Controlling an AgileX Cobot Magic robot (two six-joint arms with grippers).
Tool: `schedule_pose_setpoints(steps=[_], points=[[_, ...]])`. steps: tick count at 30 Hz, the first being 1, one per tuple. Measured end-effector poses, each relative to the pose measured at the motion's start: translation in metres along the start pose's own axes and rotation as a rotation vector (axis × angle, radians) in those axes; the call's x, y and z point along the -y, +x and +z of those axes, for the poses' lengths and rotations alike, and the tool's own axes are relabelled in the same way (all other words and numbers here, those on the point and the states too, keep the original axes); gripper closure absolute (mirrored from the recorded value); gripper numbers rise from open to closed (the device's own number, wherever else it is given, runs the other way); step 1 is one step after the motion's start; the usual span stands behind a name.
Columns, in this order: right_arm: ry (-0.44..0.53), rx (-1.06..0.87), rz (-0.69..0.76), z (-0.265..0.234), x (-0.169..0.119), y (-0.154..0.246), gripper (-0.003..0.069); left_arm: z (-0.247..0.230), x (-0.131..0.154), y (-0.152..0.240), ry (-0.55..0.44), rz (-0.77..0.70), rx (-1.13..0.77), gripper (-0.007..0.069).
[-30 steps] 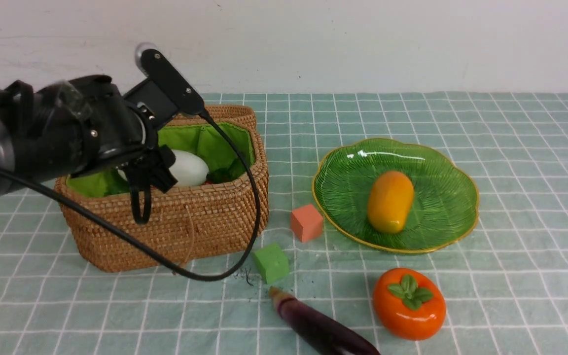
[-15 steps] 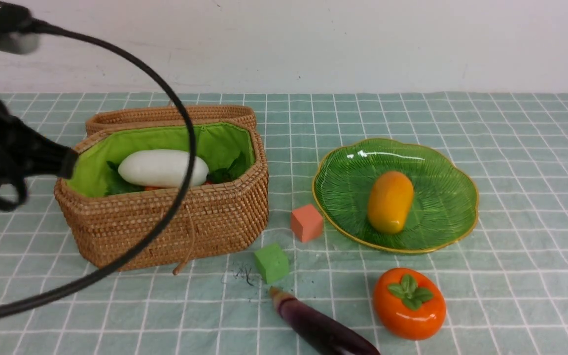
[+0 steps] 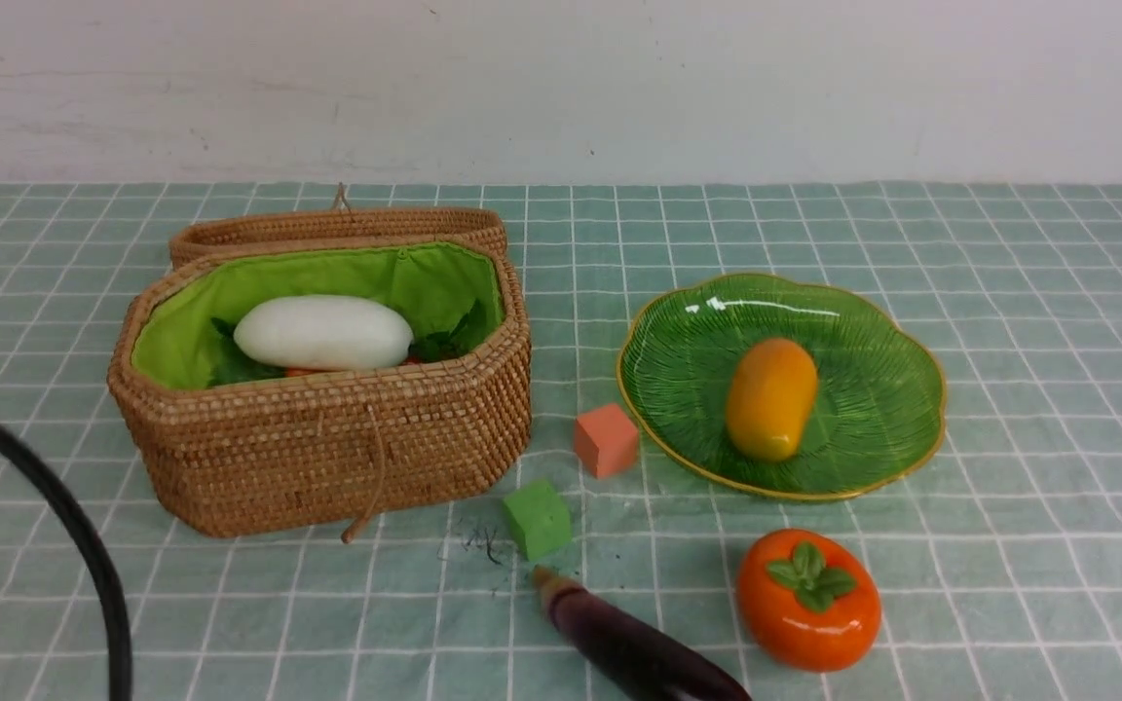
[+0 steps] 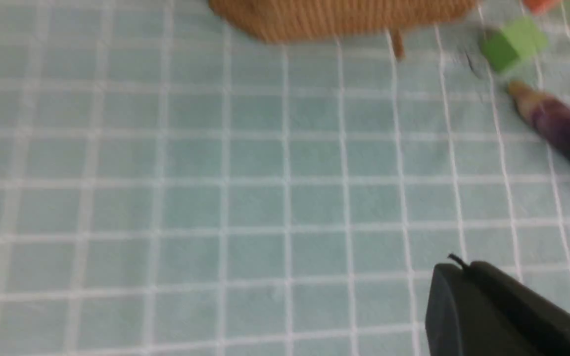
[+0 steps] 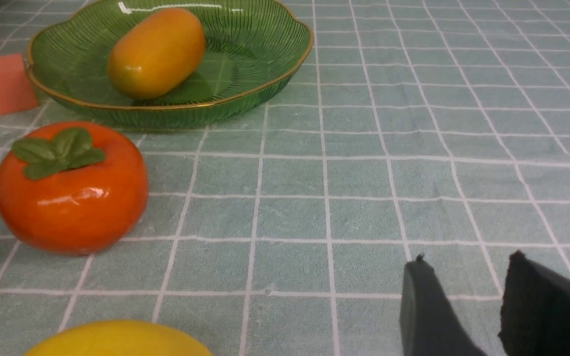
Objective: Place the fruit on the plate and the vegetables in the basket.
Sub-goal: Grab an eggplant with your right arm and place it in the basket on the left.
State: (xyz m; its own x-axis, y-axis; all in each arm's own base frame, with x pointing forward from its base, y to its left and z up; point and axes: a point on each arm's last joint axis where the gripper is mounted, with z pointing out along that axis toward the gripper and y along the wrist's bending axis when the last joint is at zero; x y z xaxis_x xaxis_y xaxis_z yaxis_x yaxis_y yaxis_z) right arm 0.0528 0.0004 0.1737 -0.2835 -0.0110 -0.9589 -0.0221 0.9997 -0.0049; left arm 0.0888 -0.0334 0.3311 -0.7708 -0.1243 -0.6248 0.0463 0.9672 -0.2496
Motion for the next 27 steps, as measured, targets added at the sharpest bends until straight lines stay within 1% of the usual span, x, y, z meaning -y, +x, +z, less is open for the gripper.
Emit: schedule_pose_setpoints(steps=[1, 2, 3, 4, 5, 7, 27], points=[[0.000, 0.000, 0.000, 0.000, 0.000, 0.000, 0.0417, 0.013, 0.000, 0.015, 0.053, -0.026, -0.039, 0.0638], [0.000, 0.000, 0.000, 0.000, 0.000, 0.000, 0.0417, 0.014, 0.001, 0.017, 0.065, -0.029, -0.045, 0.0638], [0.000, 0.000, 0.000, 0.000, 0.000, 0.000, 0.0417, 0.021, 0.002, 0.024, 0.105, -0.034, -0.052, 0.0638], [0.000, 0.000, 0.000, 0.000, 0.000, 0.000, 0.0417, 0.023, 0.001, 0.026, 0.108, -0.033, -0.057, 0.0638], [0.000, 0.000, 0.000, 0.000, 0.000, 0.000, 0.0417, 0.028, 0.003, 0.030, 0.140, -0.028, -0.053, 0.0638], [0.000, 0.000, 0.000, 0.000, 0.000, 0.000, 0.0417, 0.030, 0.004, 0.030, 0.163, -0.019, -0.038, 0.0638], [0.000, 0.000, 0.000, 0.000, 0.000, 0.000, 0.0417, 0.031, 0.005, 0.029, 0.177, -0.009, -0.021, 0.0638]])
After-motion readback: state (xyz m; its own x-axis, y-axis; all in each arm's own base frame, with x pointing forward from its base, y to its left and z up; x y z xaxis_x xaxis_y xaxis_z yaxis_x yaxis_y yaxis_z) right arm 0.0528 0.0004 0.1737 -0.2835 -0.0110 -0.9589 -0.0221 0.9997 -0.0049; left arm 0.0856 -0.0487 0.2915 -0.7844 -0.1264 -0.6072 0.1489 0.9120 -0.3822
